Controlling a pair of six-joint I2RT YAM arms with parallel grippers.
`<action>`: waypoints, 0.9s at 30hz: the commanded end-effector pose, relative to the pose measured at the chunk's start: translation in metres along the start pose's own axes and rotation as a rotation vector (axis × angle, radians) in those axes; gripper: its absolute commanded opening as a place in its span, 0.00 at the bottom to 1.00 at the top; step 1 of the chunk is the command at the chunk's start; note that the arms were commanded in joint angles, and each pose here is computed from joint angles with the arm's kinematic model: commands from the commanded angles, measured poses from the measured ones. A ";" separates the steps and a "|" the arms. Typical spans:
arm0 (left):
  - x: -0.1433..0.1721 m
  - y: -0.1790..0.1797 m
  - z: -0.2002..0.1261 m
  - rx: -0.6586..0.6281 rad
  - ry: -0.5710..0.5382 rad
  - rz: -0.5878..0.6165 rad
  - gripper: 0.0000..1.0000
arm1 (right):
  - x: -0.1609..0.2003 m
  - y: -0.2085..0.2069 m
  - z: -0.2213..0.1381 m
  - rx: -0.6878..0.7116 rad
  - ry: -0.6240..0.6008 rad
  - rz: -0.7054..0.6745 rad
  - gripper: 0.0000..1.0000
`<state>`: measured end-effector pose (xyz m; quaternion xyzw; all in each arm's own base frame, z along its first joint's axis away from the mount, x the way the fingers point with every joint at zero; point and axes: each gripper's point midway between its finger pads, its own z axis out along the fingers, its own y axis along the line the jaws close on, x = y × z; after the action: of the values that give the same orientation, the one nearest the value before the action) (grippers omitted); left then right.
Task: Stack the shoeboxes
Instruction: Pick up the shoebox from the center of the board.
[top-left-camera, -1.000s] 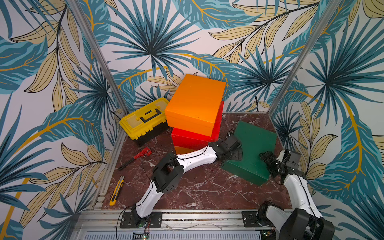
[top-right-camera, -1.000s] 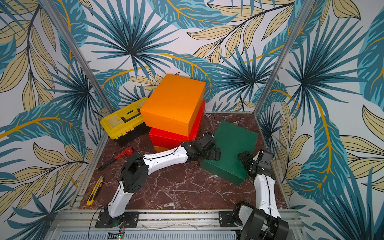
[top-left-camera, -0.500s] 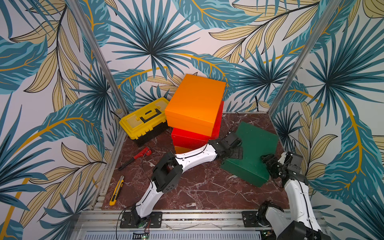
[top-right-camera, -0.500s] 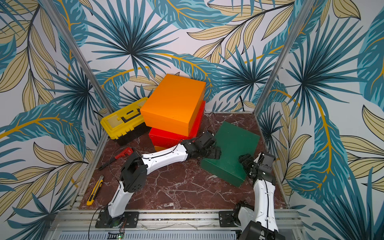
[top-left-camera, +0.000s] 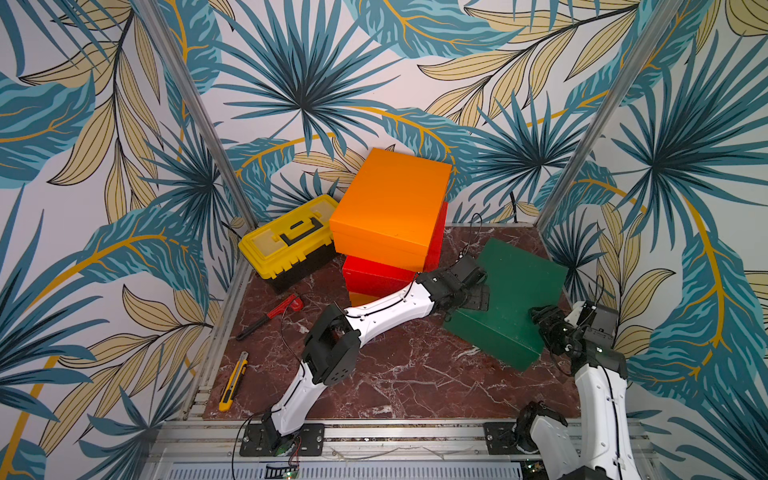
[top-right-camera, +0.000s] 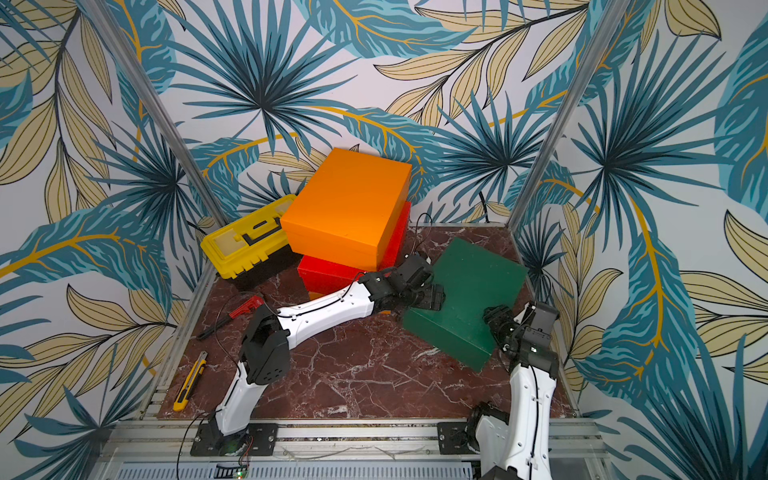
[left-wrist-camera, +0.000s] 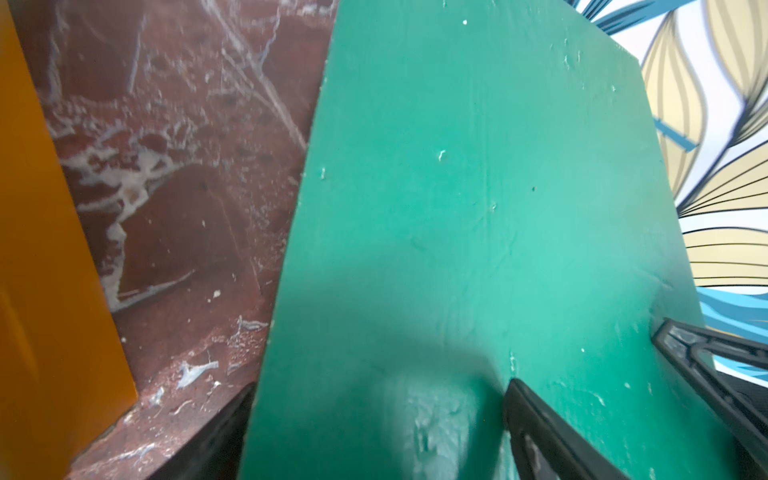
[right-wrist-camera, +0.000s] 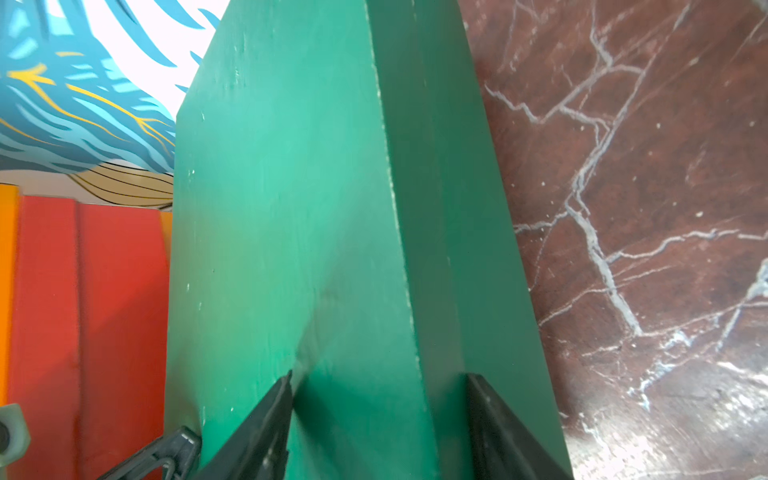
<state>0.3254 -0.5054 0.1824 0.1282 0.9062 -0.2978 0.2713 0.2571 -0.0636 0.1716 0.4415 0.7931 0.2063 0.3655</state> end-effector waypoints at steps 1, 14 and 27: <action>-0.003 -0.135 -0.060 0.433 -0.044 0.071 0.89 | 0.033 0.066 -0.022 -0.300 0.200 -0.002 0.63; -0.015 -0.148 -0.083 0.460 -0.093 0.088 0.88 | 0.022 0.096 -0.047 -0.368 0.164 -0.038 0.60; -0.034 -0.176 -0.121 0.497 -0.205 0.144 0.88 | 0.013 0.130 -0.079 -0.442 0.119 -0.093 0.60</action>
<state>0.3399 -0.4989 0.2780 0.1307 0.8620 -0.3191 0.3715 0.2683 -0.0611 0.2681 0.4112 0.7559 0.2298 0.4547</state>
